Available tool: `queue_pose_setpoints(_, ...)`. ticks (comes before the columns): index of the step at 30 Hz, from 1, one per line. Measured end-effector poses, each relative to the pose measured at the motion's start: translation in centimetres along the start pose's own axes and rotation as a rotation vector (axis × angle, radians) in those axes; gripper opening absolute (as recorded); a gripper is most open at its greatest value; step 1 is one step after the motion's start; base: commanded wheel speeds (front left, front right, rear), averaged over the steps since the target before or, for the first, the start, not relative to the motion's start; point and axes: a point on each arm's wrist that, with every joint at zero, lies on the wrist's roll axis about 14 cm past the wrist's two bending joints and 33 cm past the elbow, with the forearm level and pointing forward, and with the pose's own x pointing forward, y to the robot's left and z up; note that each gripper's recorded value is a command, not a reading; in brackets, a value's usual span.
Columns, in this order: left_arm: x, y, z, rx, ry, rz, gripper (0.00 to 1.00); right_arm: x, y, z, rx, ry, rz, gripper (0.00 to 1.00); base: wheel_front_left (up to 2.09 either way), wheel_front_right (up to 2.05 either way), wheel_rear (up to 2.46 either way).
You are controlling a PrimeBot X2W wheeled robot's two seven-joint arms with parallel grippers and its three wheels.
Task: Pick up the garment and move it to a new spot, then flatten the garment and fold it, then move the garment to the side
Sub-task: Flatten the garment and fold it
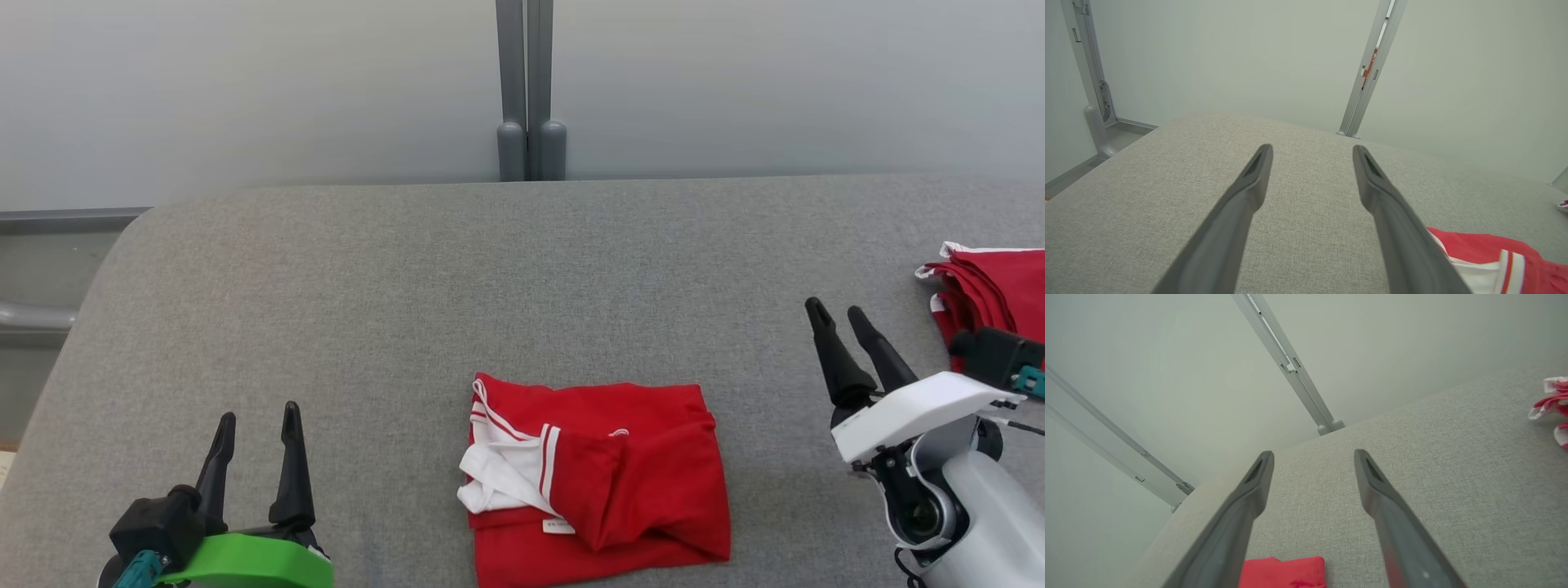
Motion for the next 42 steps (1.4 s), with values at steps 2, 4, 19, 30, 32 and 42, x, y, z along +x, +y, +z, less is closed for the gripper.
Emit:
queue_pose_setpoints(2,0.1,0.0,0.0,0.0,0.0,-0.002,1.0,-0.1,-0.2,-1.1,-0.009,0.023,-0.014,0.63,0.0,0.0,0.0)
queue_pose_setpoints(4,0.0,-0.1,0.0,0.004,0.001,-0.003,1.0,0.0,-0.1,-2.3,-0.012,0.053,-0.021,0.0,0.0,0.0,0.0)
queue_pose_setpoints(19,-1.7,2.4,0.7,0.016,-0.017,0.07,1.0,-0.8,7.9,-16.5,-0.002,0.516,0.128,0.0,0.0,0.0,0.0)
queue_pose_setpoints(30,-2.9,4.0,1.1,0.016,-0.027,0.127,1.0,-4.5,18.7,-20.9,0.062,0.682,0.448,0.0,0.0,0.0,0.0)
queue_pose_setpoints(32,-2.7,3.9,1.1,0.015,-0.028,0.125,1.0,-4.4,19.2,-20.1,0.079,0.656,0.468,0.0,0.0,0.0,0.0)
queue_pose_setpoints(42,-1.3,2.2,1.3,0.015,-0.036,0.068,1.0,0.3,14.5,-10.5,0.005,0.294,0.403,1.0,0.0,0.0,0.0)
